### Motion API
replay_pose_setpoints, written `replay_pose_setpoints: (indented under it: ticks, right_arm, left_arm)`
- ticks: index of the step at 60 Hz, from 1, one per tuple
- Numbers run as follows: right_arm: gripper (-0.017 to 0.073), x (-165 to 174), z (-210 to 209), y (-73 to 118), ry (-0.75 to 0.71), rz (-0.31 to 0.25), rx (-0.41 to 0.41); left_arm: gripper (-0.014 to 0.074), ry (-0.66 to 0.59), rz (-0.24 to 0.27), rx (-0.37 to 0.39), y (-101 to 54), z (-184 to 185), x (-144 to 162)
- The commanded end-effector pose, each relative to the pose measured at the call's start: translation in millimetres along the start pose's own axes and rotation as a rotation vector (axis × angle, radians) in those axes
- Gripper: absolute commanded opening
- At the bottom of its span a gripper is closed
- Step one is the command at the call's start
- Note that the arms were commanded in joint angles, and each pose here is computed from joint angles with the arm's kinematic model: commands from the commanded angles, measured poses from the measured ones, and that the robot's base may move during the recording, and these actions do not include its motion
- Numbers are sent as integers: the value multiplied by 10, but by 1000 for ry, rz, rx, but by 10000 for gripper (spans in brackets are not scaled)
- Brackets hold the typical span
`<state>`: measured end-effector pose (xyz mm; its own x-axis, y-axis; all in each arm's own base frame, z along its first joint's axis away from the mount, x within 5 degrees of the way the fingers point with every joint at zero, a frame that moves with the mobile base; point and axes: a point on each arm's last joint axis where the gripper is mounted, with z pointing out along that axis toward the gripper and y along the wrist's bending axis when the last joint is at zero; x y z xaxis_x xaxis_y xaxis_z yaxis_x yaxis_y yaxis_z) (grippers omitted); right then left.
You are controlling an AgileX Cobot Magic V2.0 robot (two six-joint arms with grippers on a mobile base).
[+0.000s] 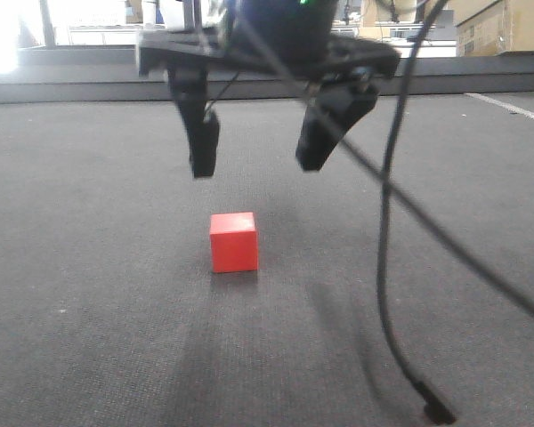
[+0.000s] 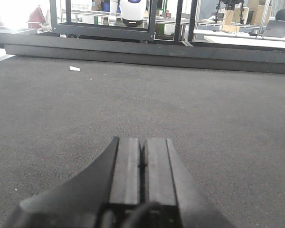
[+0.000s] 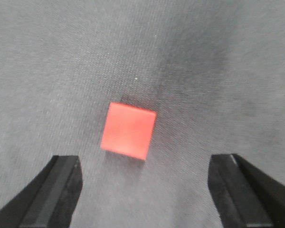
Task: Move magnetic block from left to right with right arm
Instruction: 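Lower the open right gripper over the red cube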
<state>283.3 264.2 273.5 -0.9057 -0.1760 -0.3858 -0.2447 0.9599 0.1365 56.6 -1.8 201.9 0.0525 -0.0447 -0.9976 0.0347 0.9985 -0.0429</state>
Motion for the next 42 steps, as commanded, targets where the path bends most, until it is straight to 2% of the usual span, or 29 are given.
replay_pose_setpoints:
  ticks: [1, 15, 42]
  right_arm:
    - [636, -112, -179, 59, -96, 14, -40]
    - [636, -119, 58, 130, -89, 30, -46]
    - [625, -137, 399, 146, -84, 4, -21]
  left_arm:
    - [-115, -94, -4, 2, -1, -12, -55]
    - [-116, -94, -4, 2, -1, -12, -55]
    - [-116, -94, -4, 2, -1, -12, -55]
